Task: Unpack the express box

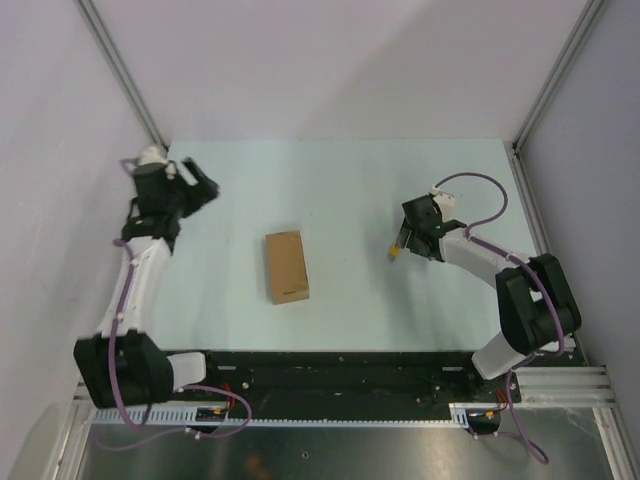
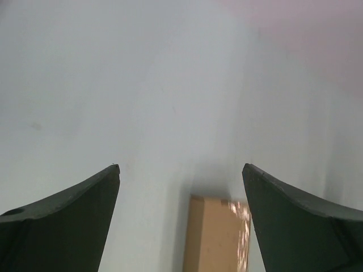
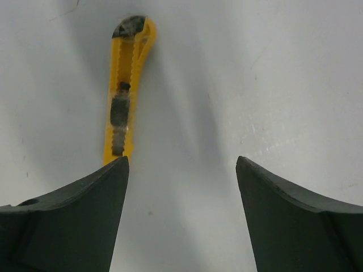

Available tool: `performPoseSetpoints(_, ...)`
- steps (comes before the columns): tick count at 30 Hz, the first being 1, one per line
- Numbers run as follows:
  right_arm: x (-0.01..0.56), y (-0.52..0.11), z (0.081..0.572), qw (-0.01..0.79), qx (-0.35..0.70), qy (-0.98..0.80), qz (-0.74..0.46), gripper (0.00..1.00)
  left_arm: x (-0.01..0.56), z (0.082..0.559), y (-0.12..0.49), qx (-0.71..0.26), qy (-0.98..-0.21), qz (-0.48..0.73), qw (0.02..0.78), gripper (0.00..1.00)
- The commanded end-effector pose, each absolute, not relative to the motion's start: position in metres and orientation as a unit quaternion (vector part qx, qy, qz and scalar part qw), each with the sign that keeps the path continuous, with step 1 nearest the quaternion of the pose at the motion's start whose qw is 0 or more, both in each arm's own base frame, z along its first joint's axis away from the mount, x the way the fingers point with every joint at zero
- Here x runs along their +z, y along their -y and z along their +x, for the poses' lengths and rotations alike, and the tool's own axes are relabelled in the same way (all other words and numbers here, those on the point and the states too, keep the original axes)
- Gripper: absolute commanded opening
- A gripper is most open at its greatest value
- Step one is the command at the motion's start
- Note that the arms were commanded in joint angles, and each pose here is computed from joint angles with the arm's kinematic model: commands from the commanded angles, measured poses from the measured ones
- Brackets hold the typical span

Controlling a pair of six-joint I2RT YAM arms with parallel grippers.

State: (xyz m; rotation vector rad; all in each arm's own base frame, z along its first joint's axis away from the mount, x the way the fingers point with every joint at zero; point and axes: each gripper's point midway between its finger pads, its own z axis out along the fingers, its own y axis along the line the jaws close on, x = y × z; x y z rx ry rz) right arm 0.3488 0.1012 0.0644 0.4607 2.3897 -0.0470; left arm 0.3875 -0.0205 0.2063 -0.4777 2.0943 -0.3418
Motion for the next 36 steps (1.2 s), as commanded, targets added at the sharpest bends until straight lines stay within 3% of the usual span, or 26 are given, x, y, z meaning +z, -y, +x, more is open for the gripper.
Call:
performPoseSetpoints(1, 0.082, -0.101, 0.39, 0.397, -0.024, -0.893, 0.21, 0.8, 0.292, 0.376, -0.061, -0.077, -0.762, -0.285, 0.576, 0.95)
performPoseSetpoints(5, 0.071, -0.108, 0.403, 0.386, -0.024, -0.898, 0.208, 0.79, 0.309, 0.366, -0.083, -0.091, -0.747, -0.29, 0.591, 1.0)
performPoseSetpoints(17, 0.056, -0.123, 0.428, 0.385, -0.044, -0.901, 0.196, 0.74, 0.271, 0.36, -0.034, -0.215, -0.783, -0.249, 0.528, 1.0)
performPoseSetpoints(36, 0.016, -0.118, 0.414, 0.315, -0.08, -0.911, 0.255, 0.43, 0.241, 0.34, 0.054, -0.303, -0.818, -0.142, 0.467, 0.99)
